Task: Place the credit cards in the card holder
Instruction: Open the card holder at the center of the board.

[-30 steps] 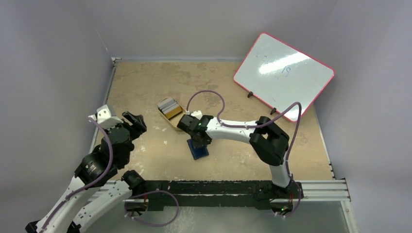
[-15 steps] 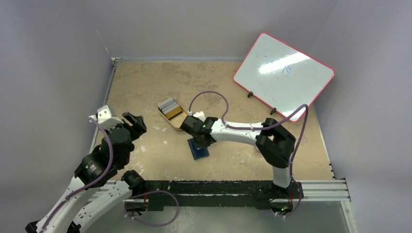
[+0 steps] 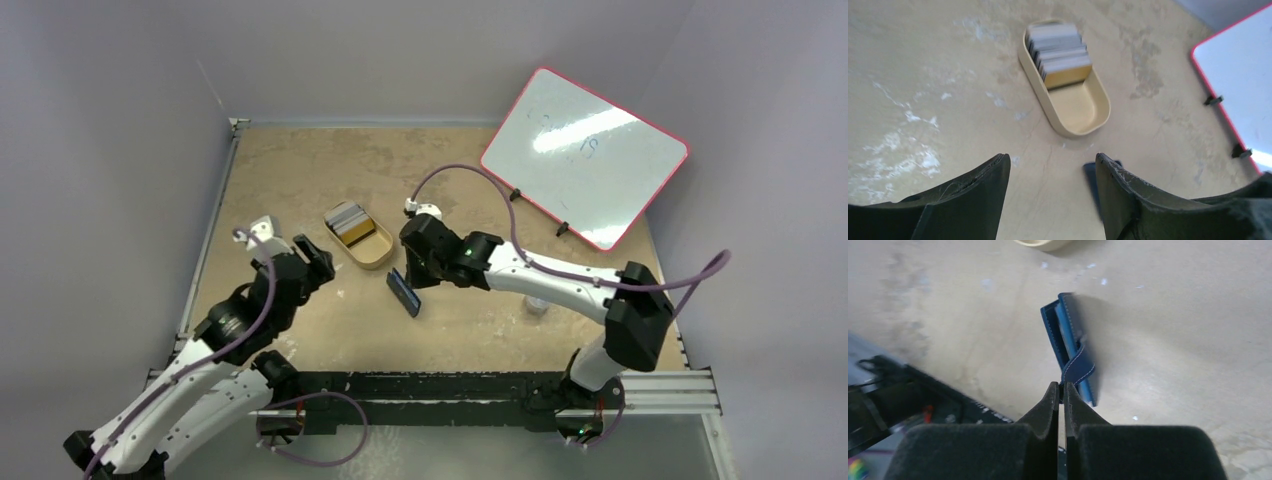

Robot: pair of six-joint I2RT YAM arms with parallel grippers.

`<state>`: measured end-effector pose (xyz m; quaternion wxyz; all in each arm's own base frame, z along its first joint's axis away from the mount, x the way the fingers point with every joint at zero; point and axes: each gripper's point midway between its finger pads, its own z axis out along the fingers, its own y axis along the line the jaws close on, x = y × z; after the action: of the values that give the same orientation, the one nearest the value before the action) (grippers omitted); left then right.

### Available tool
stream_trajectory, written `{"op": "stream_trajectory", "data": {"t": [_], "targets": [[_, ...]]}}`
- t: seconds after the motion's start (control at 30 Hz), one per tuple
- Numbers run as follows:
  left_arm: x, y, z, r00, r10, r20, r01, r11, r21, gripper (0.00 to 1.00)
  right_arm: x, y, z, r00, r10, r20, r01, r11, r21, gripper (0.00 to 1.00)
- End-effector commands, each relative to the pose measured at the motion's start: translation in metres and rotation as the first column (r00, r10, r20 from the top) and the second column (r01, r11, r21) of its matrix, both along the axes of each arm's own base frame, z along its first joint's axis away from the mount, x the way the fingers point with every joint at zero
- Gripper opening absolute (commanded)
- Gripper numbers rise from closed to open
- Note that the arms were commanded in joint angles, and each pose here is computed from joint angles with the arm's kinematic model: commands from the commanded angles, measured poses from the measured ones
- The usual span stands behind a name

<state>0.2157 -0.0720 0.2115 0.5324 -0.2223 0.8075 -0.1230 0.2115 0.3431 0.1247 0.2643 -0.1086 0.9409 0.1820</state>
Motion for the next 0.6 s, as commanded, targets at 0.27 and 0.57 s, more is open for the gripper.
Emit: {"op": "stream_trajectory", "data": {"t": [0.27, 0.57], "targets": [[0.002, -0.097, -0.083, 0.958, -0.238, -0.159, 0.165, 0.913, -0.373, 0.61, -0.004, -0.011, 0.002, 0.998, -0.011, -0.068, 0.028, 0.967, 0.252, 0.00], [0.007, -0.126, -0.095, 0.926, -0.330, -0.182, 0.232, 0.879, -0.418, 0.57, 0.025, -0.068, 0.000, 0.992, -0.092, -0.087, 0.115, 0.943, 0.314, 0.00]]}}
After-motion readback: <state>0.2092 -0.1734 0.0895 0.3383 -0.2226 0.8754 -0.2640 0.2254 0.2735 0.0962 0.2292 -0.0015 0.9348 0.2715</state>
